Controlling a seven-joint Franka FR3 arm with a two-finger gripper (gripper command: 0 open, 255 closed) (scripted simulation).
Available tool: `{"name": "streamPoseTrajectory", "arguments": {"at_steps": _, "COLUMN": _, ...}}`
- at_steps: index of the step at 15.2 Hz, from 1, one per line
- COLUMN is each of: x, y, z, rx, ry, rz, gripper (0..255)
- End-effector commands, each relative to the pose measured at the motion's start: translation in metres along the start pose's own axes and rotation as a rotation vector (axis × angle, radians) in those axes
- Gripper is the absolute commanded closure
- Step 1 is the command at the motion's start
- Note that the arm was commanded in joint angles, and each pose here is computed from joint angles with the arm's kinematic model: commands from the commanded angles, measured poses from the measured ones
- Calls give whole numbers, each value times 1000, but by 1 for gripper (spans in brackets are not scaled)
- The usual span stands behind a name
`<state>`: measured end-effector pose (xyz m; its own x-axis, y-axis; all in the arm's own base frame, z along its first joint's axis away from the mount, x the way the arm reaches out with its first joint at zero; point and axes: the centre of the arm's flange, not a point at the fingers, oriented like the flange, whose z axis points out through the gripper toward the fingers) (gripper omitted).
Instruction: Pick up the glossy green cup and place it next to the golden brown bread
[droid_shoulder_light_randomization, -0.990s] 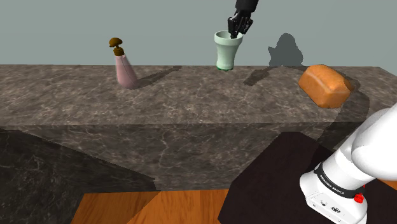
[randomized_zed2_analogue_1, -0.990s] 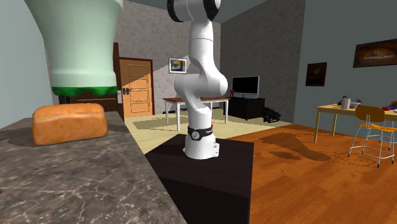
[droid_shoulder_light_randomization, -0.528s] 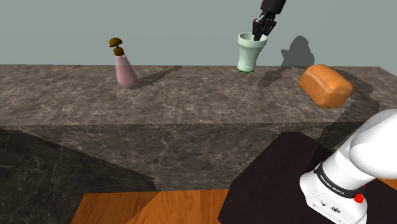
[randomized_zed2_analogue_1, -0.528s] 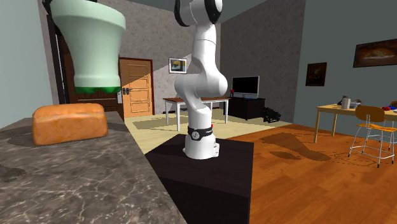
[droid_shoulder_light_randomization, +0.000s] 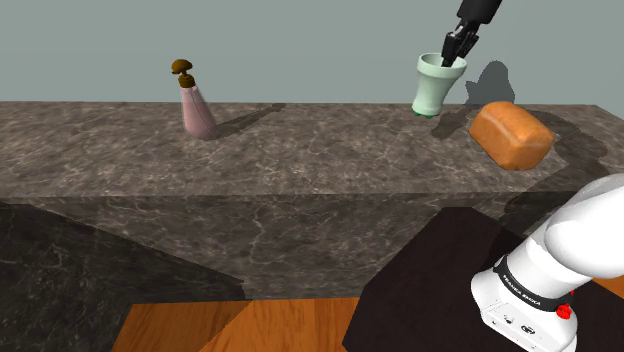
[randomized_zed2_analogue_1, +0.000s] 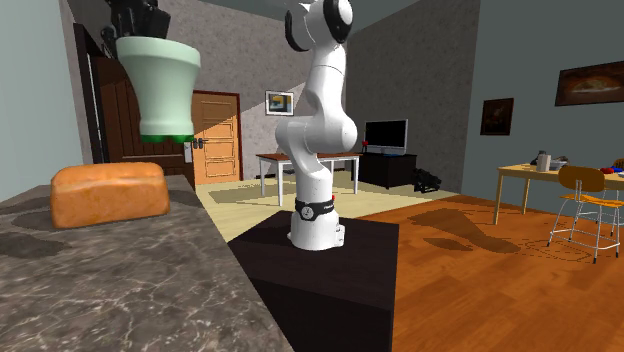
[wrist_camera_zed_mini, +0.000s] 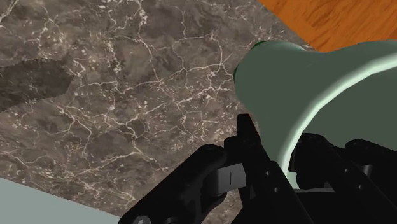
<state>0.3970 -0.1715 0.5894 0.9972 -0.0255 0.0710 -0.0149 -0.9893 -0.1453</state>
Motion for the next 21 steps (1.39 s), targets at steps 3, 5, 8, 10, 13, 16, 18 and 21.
{"name": "streamPoseTrajectory", "arguments": {"at_steps": 3, "x": -37, "y": 36, "z": -7, "rx": 0, "ry": 0, "rz": -1, "gripper": 255}}
{"name": "streamPoseTrajectory", "arguments": {"at_steps": 5, "x": -56, "y": 54, "z": -11, "rx": 0, "ry": 0, "rz": -1, "gripper": 255}}
{"name": "streamPoseTrajectory", "arguments": {"at_steps": 8, "x": -84, "y": 81, "z": -17, "rx": 0, "ry": 0, "rz": -1, "gripper": 255}}
{"name": "streamPoseTrajectory", "arguments": {"at_steps": 10, "x": -103, "y": 99, "z": -21, "rx": 0, "ry": 0, "rz": -1, "gripper": 255}}
{"name": "streamPoseTrajectory", "arguments": {"at_steps": 13, "x": -132, "y": 126, "z": -27, "rx": 0, "ry": 0, "rz": -1, "gripper": 255}}
{"name": "streamPoseTrajectory", "arguments": {"at_steps": 16, "x": -160, "y": 153, "z": -33, "rx": 0, "ry": 0, "rz": -1, "gripper": 255}}
{"name": "streamPoseTrajectory", "arguments": {"at_steps": 18, "x": -179, "y": 171, "z": -37, "rx": 0, "ry": 0, "rz": -1, "gripper": 255}}
{"name": "streamPoseTrajectory", "arguments": {"at_steps": 21, "x": -207, "y": 197, "z": -43, "rx": 0, "ry": 0, "rz": -1, "gripper": 255}}
